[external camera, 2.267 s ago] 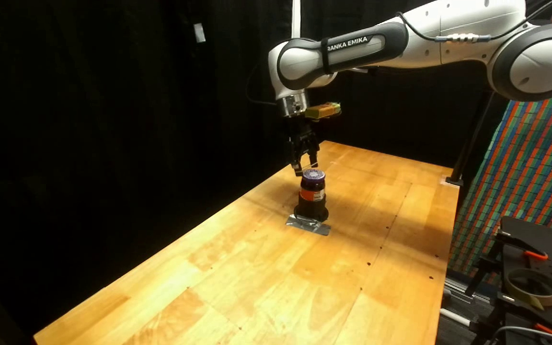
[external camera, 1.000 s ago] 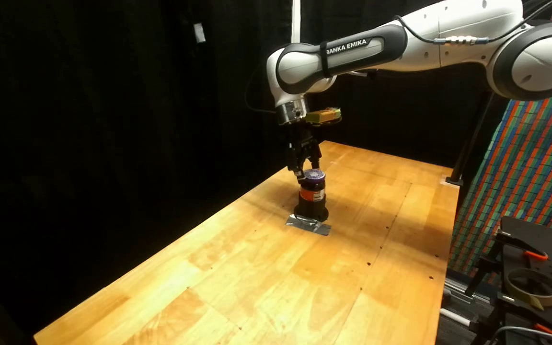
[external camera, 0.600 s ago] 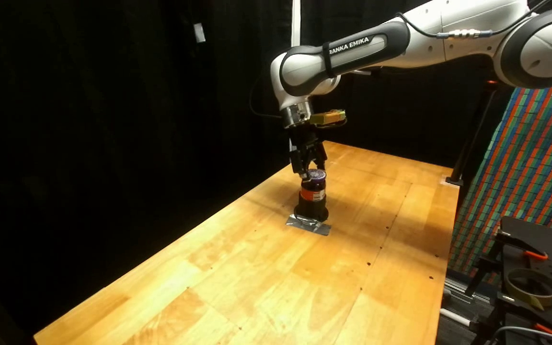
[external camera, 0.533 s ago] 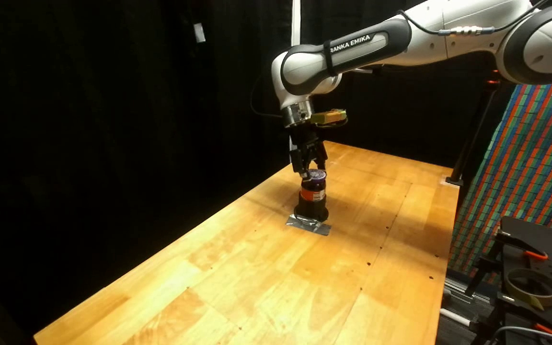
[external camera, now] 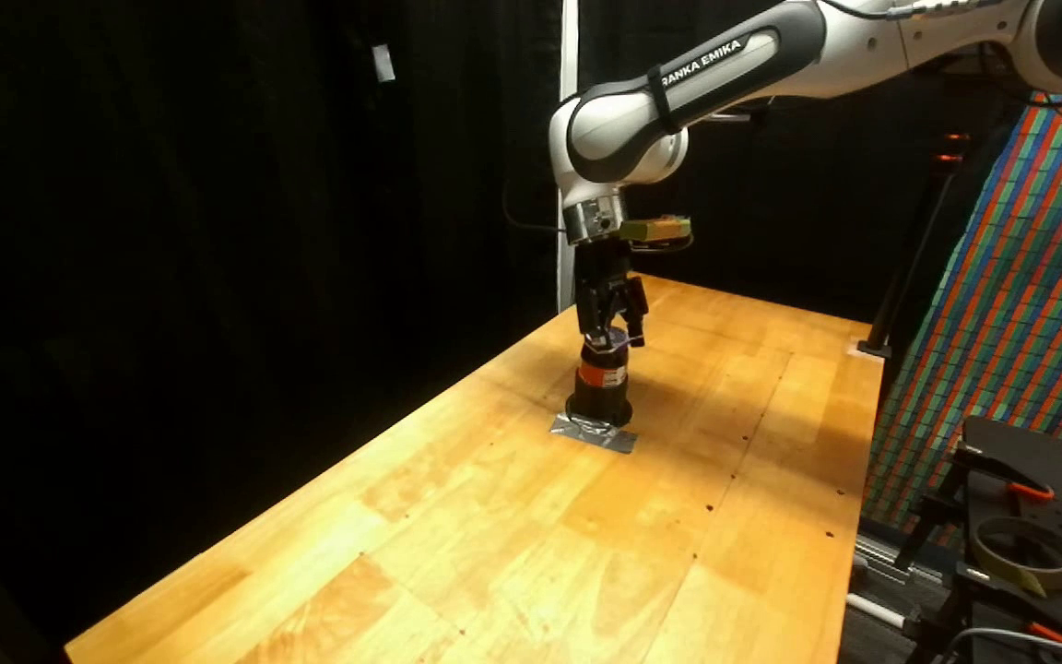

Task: Put the rubber band on the cup

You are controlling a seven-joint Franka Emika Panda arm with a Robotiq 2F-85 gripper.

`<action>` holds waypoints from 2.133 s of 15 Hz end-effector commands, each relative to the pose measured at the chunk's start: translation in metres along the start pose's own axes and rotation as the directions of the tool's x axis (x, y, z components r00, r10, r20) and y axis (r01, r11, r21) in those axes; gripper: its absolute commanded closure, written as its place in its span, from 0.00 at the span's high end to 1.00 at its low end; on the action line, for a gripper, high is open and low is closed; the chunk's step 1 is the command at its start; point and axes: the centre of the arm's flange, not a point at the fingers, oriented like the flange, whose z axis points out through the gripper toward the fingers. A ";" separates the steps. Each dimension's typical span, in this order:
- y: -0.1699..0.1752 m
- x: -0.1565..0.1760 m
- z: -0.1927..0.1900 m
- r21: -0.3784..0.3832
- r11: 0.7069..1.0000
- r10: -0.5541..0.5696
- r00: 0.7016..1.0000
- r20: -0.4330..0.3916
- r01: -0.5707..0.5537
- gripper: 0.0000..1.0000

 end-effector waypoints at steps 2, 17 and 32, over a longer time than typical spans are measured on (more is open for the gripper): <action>0.008 -0.057 0.020 0.023 1.000 0.021 0.999 -0.040 -0.020 0.75; 0.022 -0.137 0.052 -0.024 0.999 0.015 0.873 -0.487 -0.030 0.10; 0.007 -0.200 0.081 -0.062 0.989 -0.117 0.469 -0.875 0.131 0.07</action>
